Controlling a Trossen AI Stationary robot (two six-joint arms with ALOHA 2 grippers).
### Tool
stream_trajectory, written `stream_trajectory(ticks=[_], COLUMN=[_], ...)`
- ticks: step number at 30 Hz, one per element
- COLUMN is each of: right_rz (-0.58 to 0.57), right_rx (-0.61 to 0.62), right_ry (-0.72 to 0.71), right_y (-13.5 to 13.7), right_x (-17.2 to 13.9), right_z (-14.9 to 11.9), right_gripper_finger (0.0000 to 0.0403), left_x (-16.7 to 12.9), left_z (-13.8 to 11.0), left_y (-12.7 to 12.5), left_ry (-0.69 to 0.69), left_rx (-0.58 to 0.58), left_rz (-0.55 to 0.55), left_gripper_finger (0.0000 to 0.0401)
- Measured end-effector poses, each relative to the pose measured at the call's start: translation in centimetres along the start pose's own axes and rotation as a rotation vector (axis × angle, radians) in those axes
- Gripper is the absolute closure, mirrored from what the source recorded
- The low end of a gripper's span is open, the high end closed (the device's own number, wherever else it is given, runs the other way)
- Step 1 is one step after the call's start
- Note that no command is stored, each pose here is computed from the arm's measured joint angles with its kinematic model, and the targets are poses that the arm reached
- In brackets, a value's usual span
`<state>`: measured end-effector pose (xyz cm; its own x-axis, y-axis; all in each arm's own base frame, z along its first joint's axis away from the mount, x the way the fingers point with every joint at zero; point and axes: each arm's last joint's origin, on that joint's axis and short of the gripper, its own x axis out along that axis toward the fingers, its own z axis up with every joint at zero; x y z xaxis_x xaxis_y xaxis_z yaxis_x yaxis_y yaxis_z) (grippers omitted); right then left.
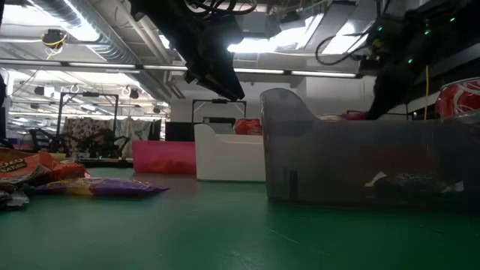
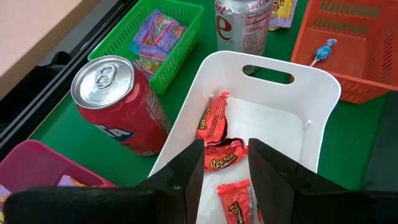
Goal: Sort candy
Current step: Put the red candy into the dark green bin
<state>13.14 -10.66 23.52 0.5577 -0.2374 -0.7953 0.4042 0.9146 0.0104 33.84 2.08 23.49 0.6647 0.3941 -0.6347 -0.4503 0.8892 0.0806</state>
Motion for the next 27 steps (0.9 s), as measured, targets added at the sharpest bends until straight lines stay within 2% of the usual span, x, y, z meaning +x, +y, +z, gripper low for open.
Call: stream_trajectory(ticks=[9, 13, 22, 27], right_rz=[0.187, 0.249, 0.438, 0.517], right_rx=[0.077, 0.063, -0.101, -0.085], right_ry=[-0.182, -0.211, -0.308, -0.26], right_y=[1.3, 2.5, 8.1, 11.1], right_x=[-3.1, -3.7, -3.7, -4.2], right_z=[-0.3, -0.2, 1.5, 0.7], right_gripper_finger=[0.0403, 0.0403, 0.0403, 0.0403], left_x=[0.0, 0.0, 0.0, 0.0], left_z=[0.0, 0.0, 0.0, 0.0], left_y=[0.0, 0.0, 0.0, 0.0], left_ry=[0.0, 0.0, 0.0, 0.001], left_rx=[0.0, -0.001, -0.002, -0.002], left_rz=[0.0, 0.0, 0.0, 0.0], left_gripper_finger=[0.0287, 0.0287, 0.0287, 0.0287])
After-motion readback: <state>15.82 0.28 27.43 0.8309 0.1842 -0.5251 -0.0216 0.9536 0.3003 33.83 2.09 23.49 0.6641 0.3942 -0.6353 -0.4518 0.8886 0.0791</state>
